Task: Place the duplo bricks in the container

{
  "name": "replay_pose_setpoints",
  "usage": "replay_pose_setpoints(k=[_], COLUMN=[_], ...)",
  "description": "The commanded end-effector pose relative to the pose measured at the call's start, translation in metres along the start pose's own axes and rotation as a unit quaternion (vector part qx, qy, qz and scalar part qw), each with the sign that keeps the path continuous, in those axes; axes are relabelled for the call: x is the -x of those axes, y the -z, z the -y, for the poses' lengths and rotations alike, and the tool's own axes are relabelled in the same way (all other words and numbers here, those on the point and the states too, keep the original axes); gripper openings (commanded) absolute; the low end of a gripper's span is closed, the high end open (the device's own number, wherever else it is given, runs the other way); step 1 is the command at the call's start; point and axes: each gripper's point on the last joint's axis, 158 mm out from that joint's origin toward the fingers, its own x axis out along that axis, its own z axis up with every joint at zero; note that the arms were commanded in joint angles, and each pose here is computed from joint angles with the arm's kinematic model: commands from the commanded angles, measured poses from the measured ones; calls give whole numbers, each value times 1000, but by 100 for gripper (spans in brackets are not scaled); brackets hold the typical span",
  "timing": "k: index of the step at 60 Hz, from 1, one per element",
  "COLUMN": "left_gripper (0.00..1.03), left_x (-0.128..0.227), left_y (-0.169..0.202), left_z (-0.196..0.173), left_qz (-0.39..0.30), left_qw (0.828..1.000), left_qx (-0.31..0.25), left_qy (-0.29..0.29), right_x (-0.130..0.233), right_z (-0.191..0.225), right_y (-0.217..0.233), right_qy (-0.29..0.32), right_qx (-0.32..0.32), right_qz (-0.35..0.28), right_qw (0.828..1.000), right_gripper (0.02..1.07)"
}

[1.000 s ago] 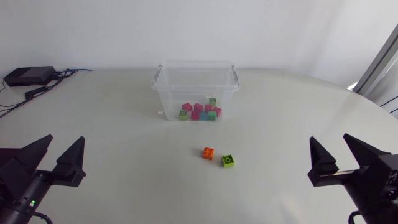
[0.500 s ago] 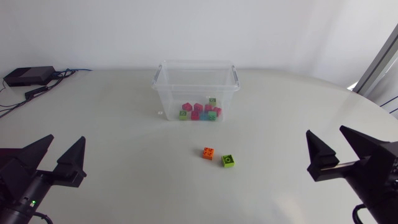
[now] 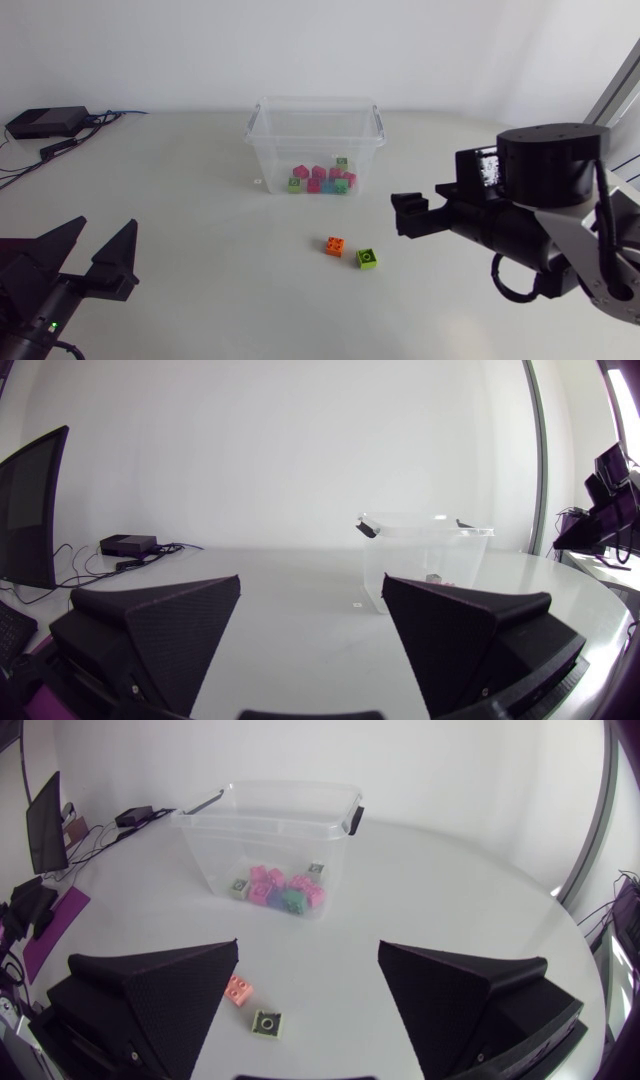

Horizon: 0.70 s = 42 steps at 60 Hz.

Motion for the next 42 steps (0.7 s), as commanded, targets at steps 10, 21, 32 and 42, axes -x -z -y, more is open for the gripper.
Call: replay_pose_setpoints(k=[10, 21, 32, 42], left_gripper=[99, 99, 99, 99], left_x=[0, 0, 0, -1], left_y=[5, 5, 5, 6], left_z=[0, 0, 0, 0], left_qz=[-2, -2, -1, -2], left_qw=[1000, 1000, 1000, 1000], left_qx=[1, 0, 0, 1], left_qy=[0, 0, 0, -1], right_x=[-52, -71, -78, -83], right_z=[-20, -24, -35, -41], right_y=[47, 91, 123, 141], right_qy=[21, 48, 58, 53], right_qx=[-39, -34, -16, -23], right_qz=[-136, -251, -328, -377], right_qw=[990, 966, 943, 924], right_gripper=[102, 102, 102, 102])
